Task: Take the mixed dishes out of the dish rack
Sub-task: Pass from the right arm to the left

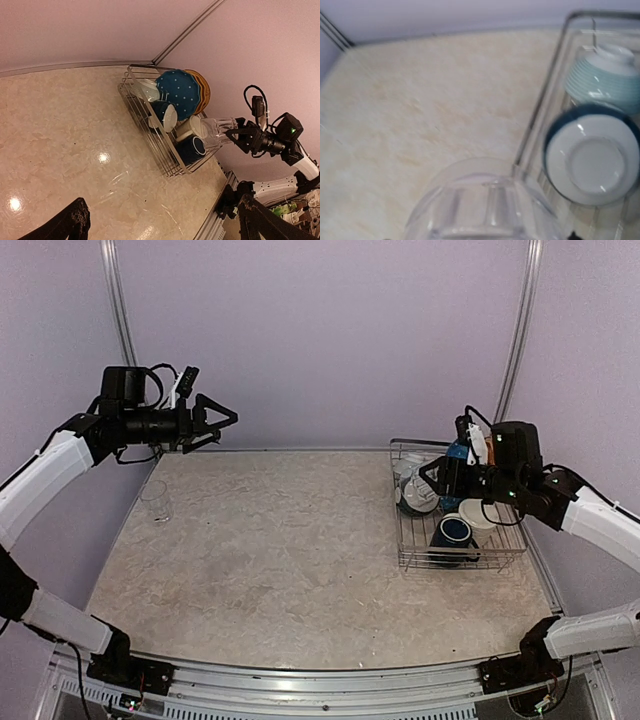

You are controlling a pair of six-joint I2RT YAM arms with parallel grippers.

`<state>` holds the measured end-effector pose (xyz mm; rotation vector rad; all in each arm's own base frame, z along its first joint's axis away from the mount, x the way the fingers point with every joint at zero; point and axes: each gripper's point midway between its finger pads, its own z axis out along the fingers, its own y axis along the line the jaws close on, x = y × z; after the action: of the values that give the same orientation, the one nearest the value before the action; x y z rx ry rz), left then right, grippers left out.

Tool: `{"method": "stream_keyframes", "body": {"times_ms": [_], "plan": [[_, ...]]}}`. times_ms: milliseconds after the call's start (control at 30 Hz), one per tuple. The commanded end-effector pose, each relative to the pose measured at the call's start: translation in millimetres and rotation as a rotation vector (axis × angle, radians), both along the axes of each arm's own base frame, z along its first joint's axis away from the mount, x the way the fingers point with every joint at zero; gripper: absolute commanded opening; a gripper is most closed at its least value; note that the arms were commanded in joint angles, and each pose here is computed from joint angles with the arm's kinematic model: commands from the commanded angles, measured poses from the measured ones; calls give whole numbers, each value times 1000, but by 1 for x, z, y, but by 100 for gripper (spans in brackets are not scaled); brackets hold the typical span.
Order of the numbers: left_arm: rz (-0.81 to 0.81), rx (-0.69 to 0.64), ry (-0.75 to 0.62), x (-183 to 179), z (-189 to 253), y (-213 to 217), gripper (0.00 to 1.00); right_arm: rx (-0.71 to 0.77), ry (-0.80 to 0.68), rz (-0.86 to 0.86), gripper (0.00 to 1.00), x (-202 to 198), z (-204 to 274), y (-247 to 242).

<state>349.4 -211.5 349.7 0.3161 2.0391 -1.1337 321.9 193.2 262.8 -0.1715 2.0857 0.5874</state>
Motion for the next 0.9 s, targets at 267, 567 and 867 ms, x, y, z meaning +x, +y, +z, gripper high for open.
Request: {"method": "stream_keyframes", "body": {"times_ms": [267,567,867], "plan": [[-379,-209,113,-34,5,-63,98,429,-303,174,0,-6,68,52],[-482,-260,196,-47,-5,-87,94,541,-310,417,0,-4,86,157],[-505,-283,216,-48,-6,-90,86,650,-358,583,0,-23,110,211]]}}
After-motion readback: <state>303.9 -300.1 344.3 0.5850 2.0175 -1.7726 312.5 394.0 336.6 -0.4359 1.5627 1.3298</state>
